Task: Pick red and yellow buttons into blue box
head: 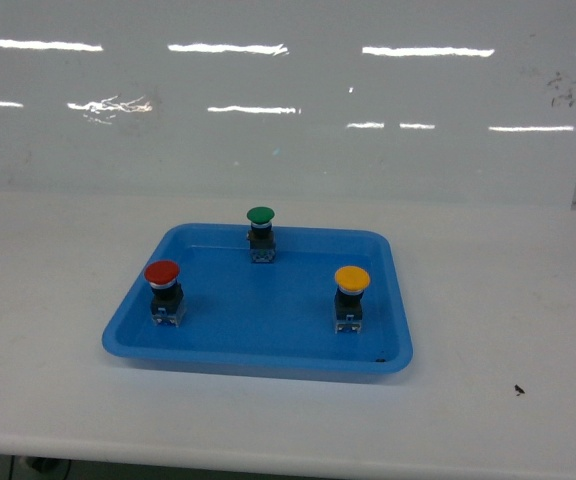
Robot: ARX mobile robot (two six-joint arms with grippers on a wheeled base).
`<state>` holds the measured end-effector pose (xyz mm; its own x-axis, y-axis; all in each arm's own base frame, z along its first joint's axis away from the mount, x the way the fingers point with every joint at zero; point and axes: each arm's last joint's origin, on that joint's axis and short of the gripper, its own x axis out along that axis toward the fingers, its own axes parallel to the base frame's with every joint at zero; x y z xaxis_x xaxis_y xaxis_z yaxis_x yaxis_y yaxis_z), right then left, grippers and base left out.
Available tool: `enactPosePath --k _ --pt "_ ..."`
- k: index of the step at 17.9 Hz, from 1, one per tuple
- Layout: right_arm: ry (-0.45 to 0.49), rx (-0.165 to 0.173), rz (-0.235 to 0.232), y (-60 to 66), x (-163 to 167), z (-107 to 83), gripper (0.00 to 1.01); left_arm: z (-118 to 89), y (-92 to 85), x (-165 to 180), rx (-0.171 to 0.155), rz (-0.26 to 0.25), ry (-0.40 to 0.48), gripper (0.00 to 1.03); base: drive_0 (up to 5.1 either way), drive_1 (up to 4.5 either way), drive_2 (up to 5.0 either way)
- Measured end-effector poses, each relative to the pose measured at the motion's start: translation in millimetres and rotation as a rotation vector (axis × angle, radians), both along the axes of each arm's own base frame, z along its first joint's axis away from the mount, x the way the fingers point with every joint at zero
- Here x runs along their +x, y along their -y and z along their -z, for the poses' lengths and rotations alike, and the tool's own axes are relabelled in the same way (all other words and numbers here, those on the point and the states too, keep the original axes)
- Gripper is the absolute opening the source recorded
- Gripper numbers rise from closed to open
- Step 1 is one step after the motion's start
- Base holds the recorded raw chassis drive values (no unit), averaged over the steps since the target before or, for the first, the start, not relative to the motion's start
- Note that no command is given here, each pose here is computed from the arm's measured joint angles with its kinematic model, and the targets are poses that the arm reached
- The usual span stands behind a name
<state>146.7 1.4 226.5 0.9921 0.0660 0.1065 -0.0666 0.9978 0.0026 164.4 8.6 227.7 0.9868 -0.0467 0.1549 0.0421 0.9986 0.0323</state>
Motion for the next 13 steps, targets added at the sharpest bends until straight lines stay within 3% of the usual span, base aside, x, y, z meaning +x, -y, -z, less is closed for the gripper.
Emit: enactPosePath --k 3,7,8,11,13 --pt "-0.065 -0.001 -0.038 -2.9 34.2 -6.3 0.98 -2.3 0.0 38.1 -0.002 0.002 -0.069 0.98 0.0 0.00 0.0" --pt "-0.111 0.000 -0.095 -12.2 75.6 -10.3 0.98 -0.2 -1.0 94.9 0.042 -0.044 -0.085 0.98 0.0 0.00 0.0" --pt "-0.113 -0.005 -0.107 -14.2 86.2 -9.9 0.98 4.7 -2.0 111.8 0.060 -0.054 -0.137 0.98 0.0 0.00 0.0" --pt "-0.188 -0.047 -0.086 -15.5 93.9 2.2 0.98 23.1 -3.5 124.1 0.086 -0.068 -0.223 0.98 0.0 0.00 0.0" --pt "-0.167 -0.058 -0.085 -15.4 92.8 -0.9 0.98 17.1 -3.7 122.5 0.090 -0.072 -0.191 0.98 0.0 0.00 0.0"
